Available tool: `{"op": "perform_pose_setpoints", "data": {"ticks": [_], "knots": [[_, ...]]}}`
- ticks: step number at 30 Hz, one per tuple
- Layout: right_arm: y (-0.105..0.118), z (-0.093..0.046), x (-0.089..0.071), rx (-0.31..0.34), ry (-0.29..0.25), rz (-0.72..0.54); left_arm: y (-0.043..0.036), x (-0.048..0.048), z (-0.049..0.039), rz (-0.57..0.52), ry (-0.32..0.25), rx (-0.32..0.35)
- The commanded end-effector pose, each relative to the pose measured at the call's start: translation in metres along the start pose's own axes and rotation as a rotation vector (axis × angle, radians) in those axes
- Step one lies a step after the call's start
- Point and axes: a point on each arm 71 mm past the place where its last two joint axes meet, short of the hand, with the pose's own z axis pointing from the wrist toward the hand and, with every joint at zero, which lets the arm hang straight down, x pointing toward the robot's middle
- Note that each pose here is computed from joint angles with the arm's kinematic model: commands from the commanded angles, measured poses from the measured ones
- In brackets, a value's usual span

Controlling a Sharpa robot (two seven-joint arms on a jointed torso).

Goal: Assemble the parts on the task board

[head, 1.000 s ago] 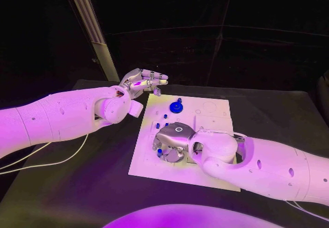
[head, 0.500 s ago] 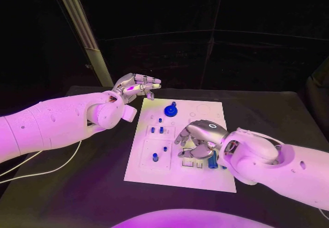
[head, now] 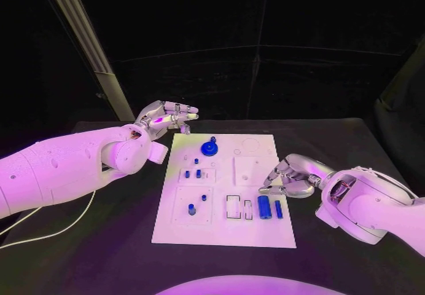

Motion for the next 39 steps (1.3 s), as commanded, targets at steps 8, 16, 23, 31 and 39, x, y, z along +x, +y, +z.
{"op": "perform_pose_setpoints", "data": {"ticks": [8,16,23,31,39], "knots": [[-0.017,-0.002,0.009,0.262,0.062,-0.141,-0.0006,0.0001,-0.0007,-0.008,0.011,0.002],[-0.013,0.003,0.020,0.278,0.091,-0.211,-0.0006,-0.0010,-0.0016,-0.007,0.009,0.002],[-0.005,0.007,0.026,0.249,0.093,-0.243,-0.0004,-0.0020,-0.0021,-0.007,0.008,0.001],[0.000,0.011,0.031,0.228,0.099,-0.261,-0.0001,-0.0025,-0.0023,-0.007,0.007,0.000],[0.000,0.013,0.042,0.231,0.138,-0.274,0.0001,-0.0028,-0.0025,-0.007,0.008,-0.002]]}}
